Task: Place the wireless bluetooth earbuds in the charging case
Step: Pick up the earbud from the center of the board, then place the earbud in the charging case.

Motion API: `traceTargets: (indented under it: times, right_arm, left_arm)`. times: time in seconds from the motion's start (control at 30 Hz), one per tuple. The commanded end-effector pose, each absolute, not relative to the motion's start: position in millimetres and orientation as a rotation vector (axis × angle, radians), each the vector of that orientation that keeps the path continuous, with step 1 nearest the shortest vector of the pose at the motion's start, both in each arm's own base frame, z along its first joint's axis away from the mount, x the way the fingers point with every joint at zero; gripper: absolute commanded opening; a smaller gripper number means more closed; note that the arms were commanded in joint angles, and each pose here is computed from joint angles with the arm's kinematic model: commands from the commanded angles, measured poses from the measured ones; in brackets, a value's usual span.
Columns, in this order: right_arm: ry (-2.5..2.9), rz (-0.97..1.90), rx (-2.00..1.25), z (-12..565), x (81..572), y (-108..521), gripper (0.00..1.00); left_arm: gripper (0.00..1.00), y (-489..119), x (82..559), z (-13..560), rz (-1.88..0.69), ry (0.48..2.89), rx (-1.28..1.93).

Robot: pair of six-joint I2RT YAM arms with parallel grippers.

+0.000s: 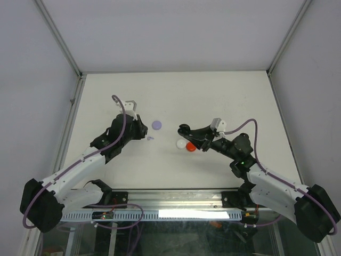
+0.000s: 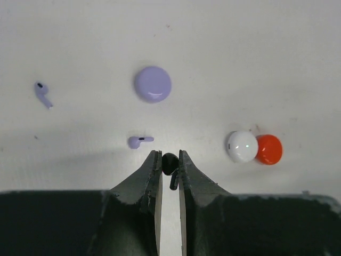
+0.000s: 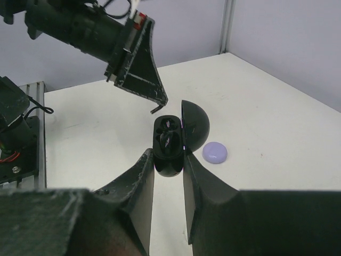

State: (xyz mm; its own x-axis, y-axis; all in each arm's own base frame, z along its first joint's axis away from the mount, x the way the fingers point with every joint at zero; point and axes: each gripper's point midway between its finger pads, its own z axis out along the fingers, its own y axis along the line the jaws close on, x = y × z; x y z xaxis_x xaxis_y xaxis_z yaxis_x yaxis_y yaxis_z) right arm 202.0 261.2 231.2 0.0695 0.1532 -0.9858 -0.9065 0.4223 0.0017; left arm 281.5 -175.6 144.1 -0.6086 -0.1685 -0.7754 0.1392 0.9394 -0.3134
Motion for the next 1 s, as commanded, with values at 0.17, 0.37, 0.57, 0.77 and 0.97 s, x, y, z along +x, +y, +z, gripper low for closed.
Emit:
traceTargets:
  times: [0.17, 0.37, 0.57, 0.77, 0.97]
  right_arm:
    - [1.107, 0.912, -0.749, 274, 211, 264, 0.00]
    - [1.081, 0.891, -0.776, 285, 213, 266, 0.00]
    - [1.056, 0.905, -0.800, 296, 212, 272, 0.00]
    - [1.043, 0.910, -0.808, 301, 214, 277, 0.00]
    - [1.018, 0.919, -0.812, 305, 212, 282, 0.00]
  left_arm:
    - [0.02, -211, 267, 270, -0.805, 1.545, 0.243]
    - [0.02, -230, 240, 309, -0.926, 1.323, 0.427]
    - [0.03, -245, 213, 336, -1.023, 1.125, 0.577]
    - [0.05, -254, 188, 357, -1.101, 0.937, 0.679]
    - [0.04, -267, 178, 356, -1.135, 0.867, 0.741]
